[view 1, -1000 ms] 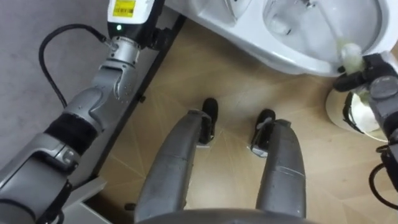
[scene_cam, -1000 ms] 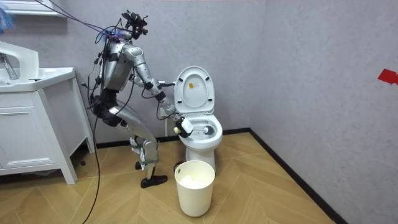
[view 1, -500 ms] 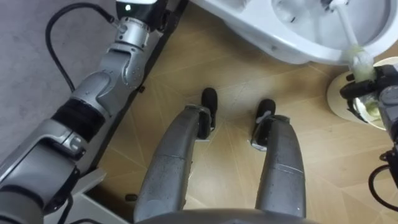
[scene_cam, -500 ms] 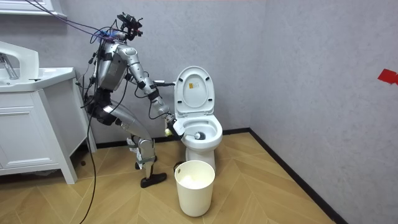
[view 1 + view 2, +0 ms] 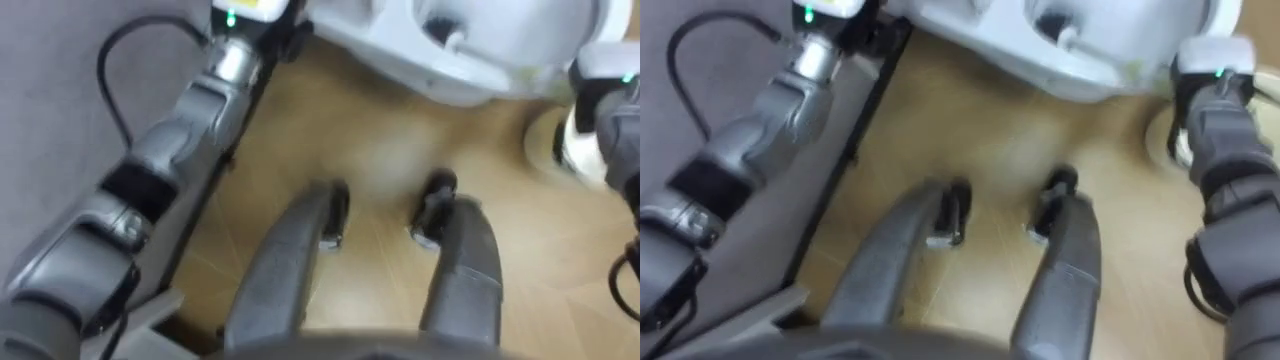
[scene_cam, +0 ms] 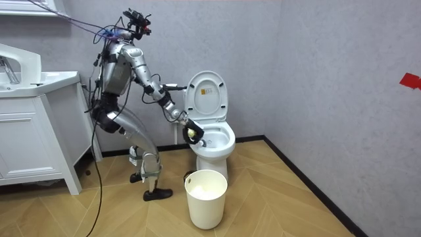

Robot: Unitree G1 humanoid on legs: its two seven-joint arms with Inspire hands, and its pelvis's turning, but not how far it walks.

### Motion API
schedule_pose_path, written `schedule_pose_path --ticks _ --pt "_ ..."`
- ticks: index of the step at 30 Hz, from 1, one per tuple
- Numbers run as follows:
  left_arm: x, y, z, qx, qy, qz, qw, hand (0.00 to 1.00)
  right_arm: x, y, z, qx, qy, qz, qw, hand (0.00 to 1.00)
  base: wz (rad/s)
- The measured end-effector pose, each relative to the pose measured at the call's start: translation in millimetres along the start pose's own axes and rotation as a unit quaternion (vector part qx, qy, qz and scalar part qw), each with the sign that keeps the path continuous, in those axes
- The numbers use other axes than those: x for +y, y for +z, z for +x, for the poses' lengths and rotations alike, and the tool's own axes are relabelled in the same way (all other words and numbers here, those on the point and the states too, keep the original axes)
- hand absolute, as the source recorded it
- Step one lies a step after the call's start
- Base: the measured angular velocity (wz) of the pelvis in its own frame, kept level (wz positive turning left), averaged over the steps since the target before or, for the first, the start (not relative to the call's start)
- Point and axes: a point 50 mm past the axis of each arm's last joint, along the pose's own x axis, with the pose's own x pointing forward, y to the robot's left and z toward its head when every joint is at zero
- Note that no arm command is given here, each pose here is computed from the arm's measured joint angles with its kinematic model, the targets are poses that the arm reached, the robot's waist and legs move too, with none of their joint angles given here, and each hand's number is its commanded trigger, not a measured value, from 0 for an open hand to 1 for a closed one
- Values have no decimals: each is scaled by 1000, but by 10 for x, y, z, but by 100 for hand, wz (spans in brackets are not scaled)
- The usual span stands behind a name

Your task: Brush toilet

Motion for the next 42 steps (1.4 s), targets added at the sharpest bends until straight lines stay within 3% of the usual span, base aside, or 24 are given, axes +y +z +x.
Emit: schedule_pose_path --ticks 12,20,28,37,42 --pt "-10 33 -24 -40 -24 -13 999 0 -98 231 -17 -75 -68 -54 993 100 1" --pt "-14 -17 -44 -38 -42 -5 998 0 -272 210 62 -67 -76 -12 995 100 6" --pt "25 -105 -57 -31 -44 13 998 0 -641 237 161 -51 -112 84 989 100 4" --pt "169 -168 89 -34 -24 39 998 0 -795 175 199 -36 -125 88 988 100 0" --pt "163 -166 100 -30 -30 39 998 0 -866 177 202 -40 -147 43 987 100 0"
